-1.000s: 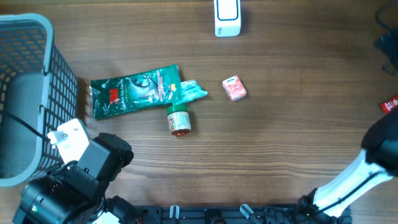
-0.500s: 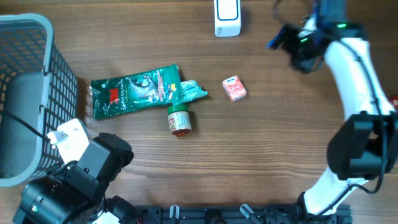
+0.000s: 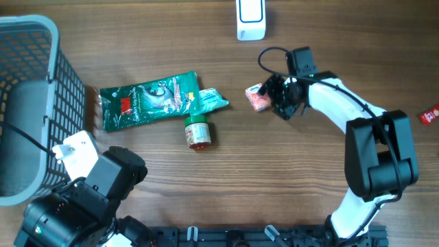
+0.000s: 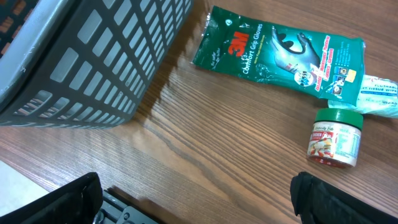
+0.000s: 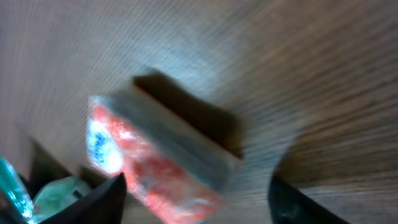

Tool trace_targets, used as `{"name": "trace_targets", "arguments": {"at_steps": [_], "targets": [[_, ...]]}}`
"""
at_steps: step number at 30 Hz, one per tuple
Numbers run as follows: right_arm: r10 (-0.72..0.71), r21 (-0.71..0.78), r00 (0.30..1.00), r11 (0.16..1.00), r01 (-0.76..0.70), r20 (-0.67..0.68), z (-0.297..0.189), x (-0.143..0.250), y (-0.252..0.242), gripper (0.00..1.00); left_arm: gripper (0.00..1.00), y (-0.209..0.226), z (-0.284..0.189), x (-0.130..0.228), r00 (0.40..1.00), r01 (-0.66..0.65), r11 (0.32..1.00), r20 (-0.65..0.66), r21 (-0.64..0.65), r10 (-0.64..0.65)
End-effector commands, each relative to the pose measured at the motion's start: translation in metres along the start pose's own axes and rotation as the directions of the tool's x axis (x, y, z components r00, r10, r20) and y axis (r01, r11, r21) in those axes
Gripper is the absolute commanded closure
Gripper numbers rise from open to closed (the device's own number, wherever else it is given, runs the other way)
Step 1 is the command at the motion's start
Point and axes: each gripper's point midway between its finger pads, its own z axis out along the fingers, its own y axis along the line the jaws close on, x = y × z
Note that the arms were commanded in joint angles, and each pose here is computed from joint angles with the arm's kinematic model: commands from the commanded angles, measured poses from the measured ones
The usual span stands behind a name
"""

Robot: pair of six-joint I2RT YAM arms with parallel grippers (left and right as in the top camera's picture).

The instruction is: Scan the item barcode

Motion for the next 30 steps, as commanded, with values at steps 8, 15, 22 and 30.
{"name": "trace_targets", "arguments": {"at_steps": [8, 15, 22, 30], "targets": [[0.118, 0.04, 0.989, 0.992, -0.121, 0.084, 0.024, -0.003, -0.037, 0.48, 0.0, 0.003, 0.001, -0.002, 1.0, 0.026, 1.0, 0.013, -0.015, -0.026], [0.11, 0.032, 0.99, 0.993, -0.113, 0.083, 0.024, -0.003, -0.036, 0.7, 0.0, 0.003, 0.001, -0.002, 1.0, 0.026, 1.0, 0.013, -0.015, -0.026], [-0.05, -0.018, 0.999, 0.999, 0.049, -0.017, 0.024, 0.013, -0.026, 0.96, 0.0, 0.003, 0.001, -0.002, 1.0, 0.026, 1.0, 0.013, -0.015, -0.026], [-0.173, -0.177, 0.958, 0.975, 0.134, -0.229, -0.05, 0.075, 0.0, 0.96, 0.0, 0.003, 0.001, -0.002, 1.0, 0.026, 1.0, 0.013, -0.015, -0.026]]}}
